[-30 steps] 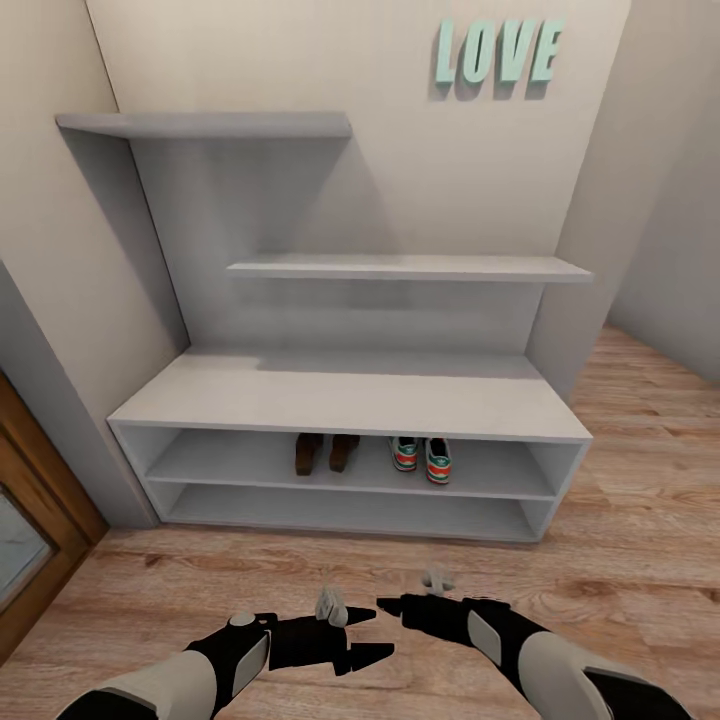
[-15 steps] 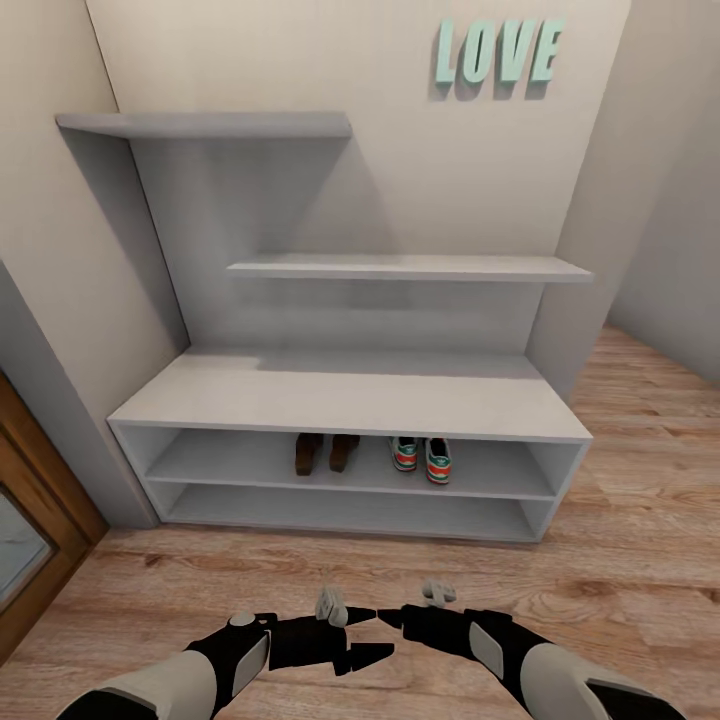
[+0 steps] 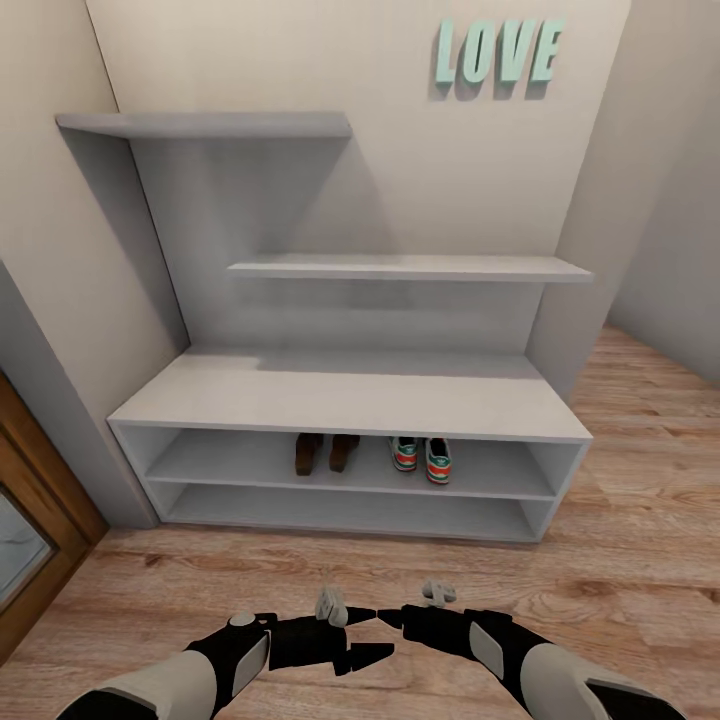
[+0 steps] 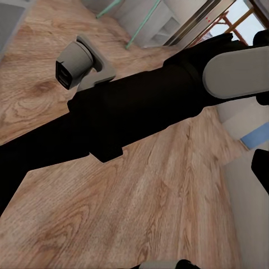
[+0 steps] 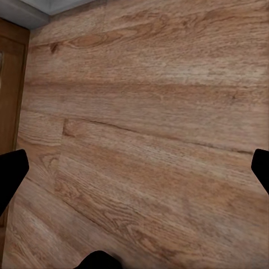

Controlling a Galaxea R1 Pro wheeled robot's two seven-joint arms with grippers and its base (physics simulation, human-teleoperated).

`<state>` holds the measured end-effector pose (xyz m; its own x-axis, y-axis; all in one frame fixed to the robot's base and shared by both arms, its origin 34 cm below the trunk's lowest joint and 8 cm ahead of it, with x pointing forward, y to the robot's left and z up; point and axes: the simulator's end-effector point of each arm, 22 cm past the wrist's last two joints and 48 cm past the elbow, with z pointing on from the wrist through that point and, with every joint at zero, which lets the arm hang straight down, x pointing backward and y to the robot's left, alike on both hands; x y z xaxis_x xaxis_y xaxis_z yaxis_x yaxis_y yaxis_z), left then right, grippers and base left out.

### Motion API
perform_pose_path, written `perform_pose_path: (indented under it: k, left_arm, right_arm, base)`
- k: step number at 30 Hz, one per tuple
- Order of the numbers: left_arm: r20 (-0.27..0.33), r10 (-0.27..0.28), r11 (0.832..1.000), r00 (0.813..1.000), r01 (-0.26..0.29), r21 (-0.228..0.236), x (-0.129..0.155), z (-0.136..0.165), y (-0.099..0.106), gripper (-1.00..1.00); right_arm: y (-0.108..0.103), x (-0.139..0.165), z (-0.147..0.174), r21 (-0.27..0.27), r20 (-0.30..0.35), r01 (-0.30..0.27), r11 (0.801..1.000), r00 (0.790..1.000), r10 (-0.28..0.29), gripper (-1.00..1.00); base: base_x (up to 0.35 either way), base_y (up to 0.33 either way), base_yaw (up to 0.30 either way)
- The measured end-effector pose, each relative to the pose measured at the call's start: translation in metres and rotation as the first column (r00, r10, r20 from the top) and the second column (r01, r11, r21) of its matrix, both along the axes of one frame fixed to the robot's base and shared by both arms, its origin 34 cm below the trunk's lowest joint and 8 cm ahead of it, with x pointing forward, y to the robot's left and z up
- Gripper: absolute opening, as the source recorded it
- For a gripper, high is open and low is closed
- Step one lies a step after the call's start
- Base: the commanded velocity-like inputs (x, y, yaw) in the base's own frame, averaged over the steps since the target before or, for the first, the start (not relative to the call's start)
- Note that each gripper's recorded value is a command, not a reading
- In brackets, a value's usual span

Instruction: Pick up the two gym shoes and the two sandals from the corridor floor and place them onto the hallstand (shoe rack) in the corridor, making sure they are on the rack and not on the floor. Arrange them so the two gym shoes are next to each other and the two sandals are next to each other.

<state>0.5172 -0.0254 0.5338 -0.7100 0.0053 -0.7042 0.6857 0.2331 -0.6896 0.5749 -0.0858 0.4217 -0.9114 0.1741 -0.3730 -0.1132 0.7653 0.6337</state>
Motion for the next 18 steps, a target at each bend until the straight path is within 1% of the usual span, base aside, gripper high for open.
perform_pose_path:
  k: [18]
  left_arm:
    - [-0.001,0.0,1.0,1.0,0.0,0.0,-0.0003,-0.0003,0.0001,1.0]
  right_arm:
    - [0.0,-0.0001,-0.0001,0.0,0.0,0.0,1.0,1.0,0.0,1.0]
  base:
    - [0.0,0.0,0.0]
